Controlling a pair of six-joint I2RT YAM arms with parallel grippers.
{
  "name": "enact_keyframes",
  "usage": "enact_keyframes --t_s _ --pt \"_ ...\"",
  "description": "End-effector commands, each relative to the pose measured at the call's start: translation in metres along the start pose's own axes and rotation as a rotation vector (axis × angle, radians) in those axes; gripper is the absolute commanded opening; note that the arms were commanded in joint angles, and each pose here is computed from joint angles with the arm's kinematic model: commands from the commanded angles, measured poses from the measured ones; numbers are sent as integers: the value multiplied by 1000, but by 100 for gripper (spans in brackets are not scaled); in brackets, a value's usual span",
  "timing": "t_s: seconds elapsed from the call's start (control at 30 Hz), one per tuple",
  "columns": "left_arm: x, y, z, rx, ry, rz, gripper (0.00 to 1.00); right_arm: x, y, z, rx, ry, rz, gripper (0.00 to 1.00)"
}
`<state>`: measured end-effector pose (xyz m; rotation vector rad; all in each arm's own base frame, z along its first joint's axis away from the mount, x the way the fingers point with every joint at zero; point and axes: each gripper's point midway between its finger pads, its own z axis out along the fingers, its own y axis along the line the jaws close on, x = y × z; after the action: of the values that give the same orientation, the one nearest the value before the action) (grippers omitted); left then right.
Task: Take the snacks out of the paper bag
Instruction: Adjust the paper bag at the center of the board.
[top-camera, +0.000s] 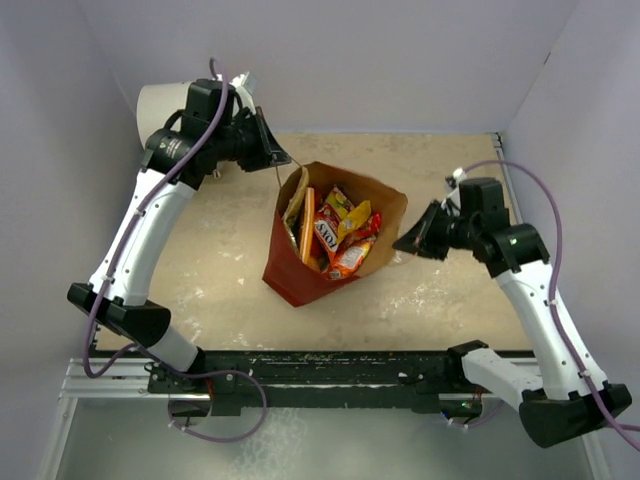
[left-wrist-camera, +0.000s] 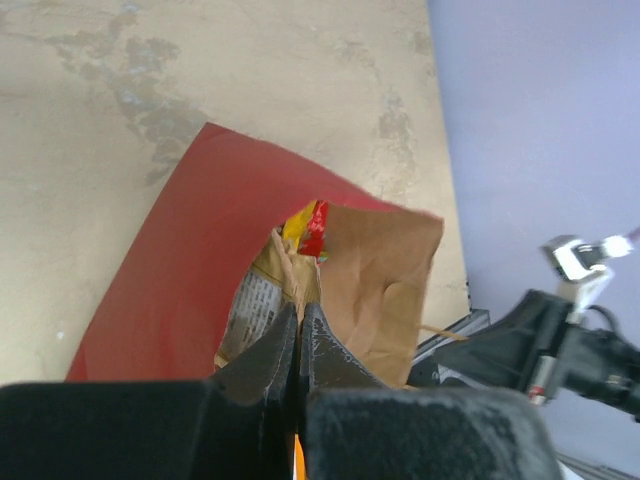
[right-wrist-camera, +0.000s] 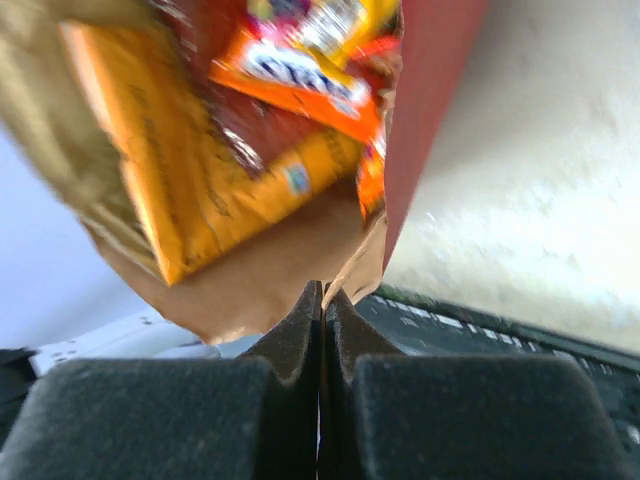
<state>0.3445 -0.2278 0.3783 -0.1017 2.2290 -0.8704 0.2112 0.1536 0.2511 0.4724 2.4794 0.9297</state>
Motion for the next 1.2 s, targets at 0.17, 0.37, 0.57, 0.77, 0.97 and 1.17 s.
enact_keyframes --t_s 0.17,0.37,0.57,0.77,0.97,1.17 --pt "-85 -82 -104 238 -348 70 0 -90 179 -125 -440 -359 -356 0" --pt "-42 -44 -83 178 -270 -69 0 -74 130 -69 -357 -262 -243 0" --pt "18 27 -31 45 -107 -132 0 -48 39 1 -128 -161 -247 0" --pt "-11 8 -59 66 -194 -53 0 -84 97 -45 -199 -266 -399 6" --pt "-16 10 -62 52 -224 -55 0 -101 131 -42 -284 -259 -460 4" --pt "-6 34 -55 -42 -215 -85 0 -106 115 -19 -216 -214 -447 10"
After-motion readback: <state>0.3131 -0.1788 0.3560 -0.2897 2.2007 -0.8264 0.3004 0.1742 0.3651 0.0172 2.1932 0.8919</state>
